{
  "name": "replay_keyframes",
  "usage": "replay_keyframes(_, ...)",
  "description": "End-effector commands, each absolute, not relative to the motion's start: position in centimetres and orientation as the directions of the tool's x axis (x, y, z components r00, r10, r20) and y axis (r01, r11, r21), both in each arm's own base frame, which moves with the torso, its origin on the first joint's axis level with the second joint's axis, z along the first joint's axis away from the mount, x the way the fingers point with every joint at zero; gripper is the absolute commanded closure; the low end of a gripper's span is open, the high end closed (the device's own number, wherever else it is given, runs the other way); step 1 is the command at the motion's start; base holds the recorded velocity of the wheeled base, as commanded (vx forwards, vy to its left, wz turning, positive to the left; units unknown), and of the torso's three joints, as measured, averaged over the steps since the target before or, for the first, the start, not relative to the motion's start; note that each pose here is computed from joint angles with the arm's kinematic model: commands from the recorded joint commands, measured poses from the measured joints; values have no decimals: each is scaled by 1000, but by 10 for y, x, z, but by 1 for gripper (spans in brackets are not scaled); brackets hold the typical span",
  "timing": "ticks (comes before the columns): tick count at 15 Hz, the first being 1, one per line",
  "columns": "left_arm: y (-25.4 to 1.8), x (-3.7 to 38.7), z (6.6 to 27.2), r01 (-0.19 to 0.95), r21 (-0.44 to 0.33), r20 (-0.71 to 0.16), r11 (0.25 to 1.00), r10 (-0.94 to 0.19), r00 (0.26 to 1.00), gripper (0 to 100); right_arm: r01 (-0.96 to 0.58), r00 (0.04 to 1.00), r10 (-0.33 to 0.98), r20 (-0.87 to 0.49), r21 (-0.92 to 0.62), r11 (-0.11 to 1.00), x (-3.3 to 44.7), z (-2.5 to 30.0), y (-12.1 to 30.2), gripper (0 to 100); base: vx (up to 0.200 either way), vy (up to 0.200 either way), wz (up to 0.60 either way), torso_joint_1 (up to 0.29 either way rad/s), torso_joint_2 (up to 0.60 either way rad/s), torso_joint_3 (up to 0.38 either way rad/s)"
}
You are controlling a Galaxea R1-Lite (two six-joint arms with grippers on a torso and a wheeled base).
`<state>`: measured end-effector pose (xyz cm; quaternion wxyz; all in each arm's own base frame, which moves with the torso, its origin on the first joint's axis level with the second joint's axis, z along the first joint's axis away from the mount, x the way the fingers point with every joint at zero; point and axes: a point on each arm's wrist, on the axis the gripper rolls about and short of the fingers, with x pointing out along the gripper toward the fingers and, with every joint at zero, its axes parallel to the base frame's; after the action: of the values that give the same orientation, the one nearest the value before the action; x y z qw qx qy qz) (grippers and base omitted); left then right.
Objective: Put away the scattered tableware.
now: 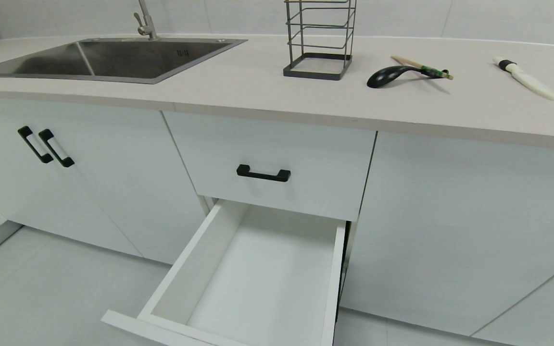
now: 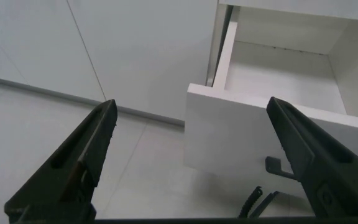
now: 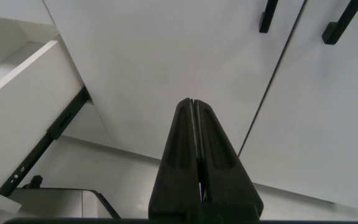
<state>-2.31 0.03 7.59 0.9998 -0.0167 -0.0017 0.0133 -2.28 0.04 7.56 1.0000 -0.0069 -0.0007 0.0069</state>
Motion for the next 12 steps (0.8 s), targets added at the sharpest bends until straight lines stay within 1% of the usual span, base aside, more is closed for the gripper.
replay_keyframes(1,0,-23,76,-28,-34,2,999,28,1000,0,-15,1000,15,2,-15,1000,-23,76,0,100,0,0,0,0,0,0)
replay_keyframes(2,0,-23,76,-28,-34,2,999,28,1000,0,-17,1000,17,2,-17,1000,-23,76,0,100,0,0,0,0,0,0)
replay_keyframes(4,0,-23,76,-28,-34,2,999,28,1000,0,-17,1000,17,2,-17,1000,-23,76,0,100,0,0,0,120,-166,-32)
replay_keyframes(8,0,-23,76,-28,-34,2,999,28,1000,0,-21,1000,21,2,-29,999,-23,76,0,100,0,0,0,238,-108,-128)
replay_keyframes(9,0,-23,76,-28,-34,2,999,28,1000,0,-21,1000,21,2,-29,999,-23,76,0,100,0,0,0,256,-461,-271)
replay_keyframes(12,0,-23,76,-28,-34,2,999,28,1000,0,-23,1000,23,2,-31,999,-23,76,1,100,0,0,0,194,-676,-198)
